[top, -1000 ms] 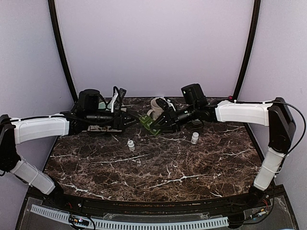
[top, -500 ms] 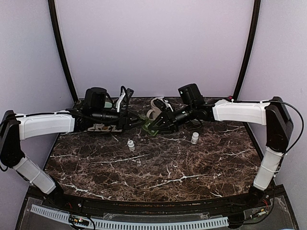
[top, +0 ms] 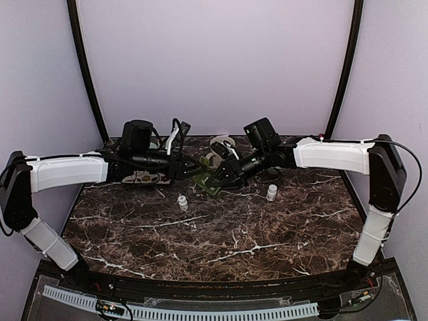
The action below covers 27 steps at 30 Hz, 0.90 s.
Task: Sort the pills into containers
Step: Open the lid of the pill container.
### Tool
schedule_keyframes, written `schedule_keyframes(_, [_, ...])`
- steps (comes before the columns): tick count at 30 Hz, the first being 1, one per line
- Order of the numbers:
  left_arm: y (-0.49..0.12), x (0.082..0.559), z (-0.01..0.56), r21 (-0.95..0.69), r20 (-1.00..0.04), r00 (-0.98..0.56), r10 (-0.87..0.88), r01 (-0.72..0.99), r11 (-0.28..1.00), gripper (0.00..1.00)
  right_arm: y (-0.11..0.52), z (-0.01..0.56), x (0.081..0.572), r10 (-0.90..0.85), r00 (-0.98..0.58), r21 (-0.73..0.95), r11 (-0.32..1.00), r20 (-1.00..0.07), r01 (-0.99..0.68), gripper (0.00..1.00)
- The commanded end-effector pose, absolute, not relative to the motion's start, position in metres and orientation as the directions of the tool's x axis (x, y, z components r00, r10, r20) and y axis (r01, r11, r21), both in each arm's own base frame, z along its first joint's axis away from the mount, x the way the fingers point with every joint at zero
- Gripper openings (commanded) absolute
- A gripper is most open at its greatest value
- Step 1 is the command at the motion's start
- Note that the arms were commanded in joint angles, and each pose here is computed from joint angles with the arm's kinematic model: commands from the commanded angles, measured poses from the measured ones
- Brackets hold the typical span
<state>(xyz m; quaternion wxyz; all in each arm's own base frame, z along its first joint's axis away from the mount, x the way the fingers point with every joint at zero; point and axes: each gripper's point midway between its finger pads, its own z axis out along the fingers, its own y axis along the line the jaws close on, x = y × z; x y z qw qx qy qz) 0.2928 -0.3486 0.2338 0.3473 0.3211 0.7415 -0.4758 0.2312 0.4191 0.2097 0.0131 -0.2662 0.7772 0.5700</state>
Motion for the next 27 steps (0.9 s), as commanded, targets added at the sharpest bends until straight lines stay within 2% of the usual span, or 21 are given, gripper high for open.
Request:
schedule_keyframes(1, [-0.354,0.295,0.247,-0.466,-0.839,-0.525,0.138,0.827,0.315,0.57,0.423,0.211,0.231,-0.412,-0.836,0.859,0.199,-0.363,-0.471,0.01])
schedule_keyframes(8, [-0.356,0.296,0.246,-0.478,-0.834,-0.535,0.137,0.823,0.308,0.54,0.424,0.209,0.228,-0.421,-0.827,0.850,0.202,-0.373,-0.486,0.00])
schedule_keyframes(21, [-0.363,0.294,0.236,-0.521,-0.807,-0.571,0.153,0.809,0.272,0.40,0.423,0.199,0.226,-0.439,-0.816,0.830,0.232,-0.376,-0.508,0.00])
schedule_keyframes(27, [-0.366,0.289,0.226,-0.554,-0.783,-0.598,0.175,0.797,0.241,0.29,0.422,0.189,0.227,-0.442,-0.818,0.825,0.250,-0.370,-0.508,0.00])
